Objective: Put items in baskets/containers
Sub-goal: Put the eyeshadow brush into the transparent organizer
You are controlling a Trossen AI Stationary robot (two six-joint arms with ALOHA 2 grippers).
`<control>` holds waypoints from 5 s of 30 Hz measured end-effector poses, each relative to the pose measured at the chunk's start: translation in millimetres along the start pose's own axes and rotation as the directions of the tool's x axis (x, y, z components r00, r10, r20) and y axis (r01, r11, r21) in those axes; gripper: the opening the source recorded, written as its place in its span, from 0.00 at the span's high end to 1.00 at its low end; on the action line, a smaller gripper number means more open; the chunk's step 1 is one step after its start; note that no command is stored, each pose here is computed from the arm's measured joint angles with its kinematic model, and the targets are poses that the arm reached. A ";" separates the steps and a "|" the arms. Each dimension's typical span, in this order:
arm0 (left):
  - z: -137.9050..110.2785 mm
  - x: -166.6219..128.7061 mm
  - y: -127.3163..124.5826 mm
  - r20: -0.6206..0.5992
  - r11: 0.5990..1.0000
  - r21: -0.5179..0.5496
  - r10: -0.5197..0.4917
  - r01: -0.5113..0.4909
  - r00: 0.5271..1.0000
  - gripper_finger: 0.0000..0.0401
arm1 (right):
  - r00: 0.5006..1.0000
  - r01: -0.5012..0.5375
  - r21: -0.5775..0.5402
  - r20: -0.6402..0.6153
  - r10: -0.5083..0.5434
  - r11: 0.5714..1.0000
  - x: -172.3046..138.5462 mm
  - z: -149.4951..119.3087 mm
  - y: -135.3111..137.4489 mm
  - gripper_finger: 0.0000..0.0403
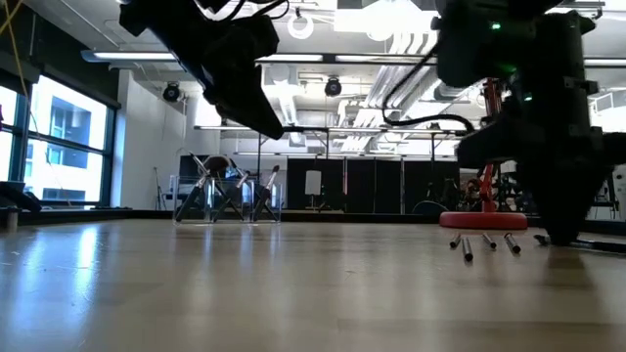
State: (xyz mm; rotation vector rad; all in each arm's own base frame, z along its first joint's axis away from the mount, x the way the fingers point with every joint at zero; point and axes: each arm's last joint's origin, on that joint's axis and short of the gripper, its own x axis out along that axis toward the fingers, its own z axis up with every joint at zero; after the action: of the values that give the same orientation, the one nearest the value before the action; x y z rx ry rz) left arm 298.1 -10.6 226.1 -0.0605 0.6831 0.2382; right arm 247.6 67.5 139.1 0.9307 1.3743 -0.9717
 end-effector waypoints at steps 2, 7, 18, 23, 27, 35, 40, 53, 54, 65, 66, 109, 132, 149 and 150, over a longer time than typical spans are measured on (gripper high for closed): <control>0.1 -0.1 0.6 0.003 1.000 0.011 0.019 -0.019 1.000 0.72 | 0.999 -0.015 0.028 0.039 0.014 0.999 -8.2 -2.3 -4.2 0.98; 0.9 -4.9 1.7 -0.019 0.999 -0.024 0.025 -0.025 1.000 0.72 | 0.986 -0.130 0.084 0.118 0.120 0.988 -36.1 -9.4 -11.8 1.00; 0.2 -7.8 -1.9 -0.102 0.992 -0.052 -0.119 0.114 0.988 0.72 | 0.851 -0.393 0.057 0.401 0.339 0.918 -80.0 -12.2 -24.4 1.00; -1.2 -14.7 12.2 -0.136 0.995 -0.090 -0.048 0.036 0.990 0.72 | 0.897 -0.351 0.058 0.308 0.318 0.935 -79.4 -1.4 -27.9 1.00; 2.8 -16.1 25.9 -0.117 0.991 -0.137 -0.020 0.004 0.993 0.72 | 0.922 -0.324 0.020 0.229 0.311 0.946 -76.9 4.2 -27.6 1.00; 5.0 -13.9 41.7 -0.114 0.984 -0.177 -0.024 0.004 0.993 0.72 | 0.980 -0.186 0.063 0.078 0.181 0.980 -68.8 2.5 -37.4 1.00; 7.8 -13.4 43.6 -0.085 0.985 -0.173 0.003 -0.018 0.996 0.72 | 0.979 -0.195 0.106 0.075 0.188 0.975 -68.7 2.6 -36.3 1.00; 9.0 -13.3 43.0 -0.071 0.986 -0.169 0.003 -0.015 0.997 0.72 | 0.988 -0.156 0.140 0.031 0.153 0.978 -42.0 -0.2 -13.8 0.76; 9.0 -13.3 42.8 -0.071 0.986 -0.168 0.001 -0.013 0.997 0.72 | 0.989 -0.146 0.148 0.023 0.144 0.978 -38.9 -0.3 -12.1 0.75; 9.0 -13.3 42.4 -0.073 0.986 -0.169 -0.012 0.000 0.997 0.72 | 0.997 -0.083 0.166 0.019 0.081 0.983 -8.9 2.0 3.4 0.76; 9.0 -13.3 42.4 -0.072 0.986 -0.169 -0.012 0.000 0.997 0.72 | 0.998 -0.069 0.166 0.019 0.067 0.984 -5.5 2.1 4.2 0.77; 9.1 -13.1 41.9 -0.073 0.985 -0.174 -0.031 0.017 0.997 0.72 | 0.985 0.130 0.193 0.089 -0.150 0.972 -44.9 -18.1 -45.2 0.98; 10.6 -13.0 41.4 -0.057 0.982 -0.188 -0.044 0.032 0.997 0.72 | 0.976 0.214 0.303 -0.032 -0.214 0.929 16.9 -21.7 -83.5 0.76; 10.9 -13.0 40.5 -0.056 0.979 -0.197 -0.073 0.060 0.996 0.72 | 0.976 -0.166 0.232 0.175 0.127 0.959 9.7 -9.8 -44.3 0.96; 10.9 -13.0 40.4 -0.057 0.978 -0.197 -0.077 0.064 0.995 0.72 | 0.965 -0.216 0.226 0.196 0.172 0.950 10.7 -9.4 -41.3 0.95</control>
State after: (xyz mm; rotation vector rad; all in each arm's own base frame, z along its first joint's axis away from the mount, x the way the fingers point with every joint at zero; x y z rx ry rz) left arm 285.4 27.5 243.7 -0.2810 0.7183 0.2353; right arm 205.3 62.1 129.7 1.1160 1.0086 -1.0595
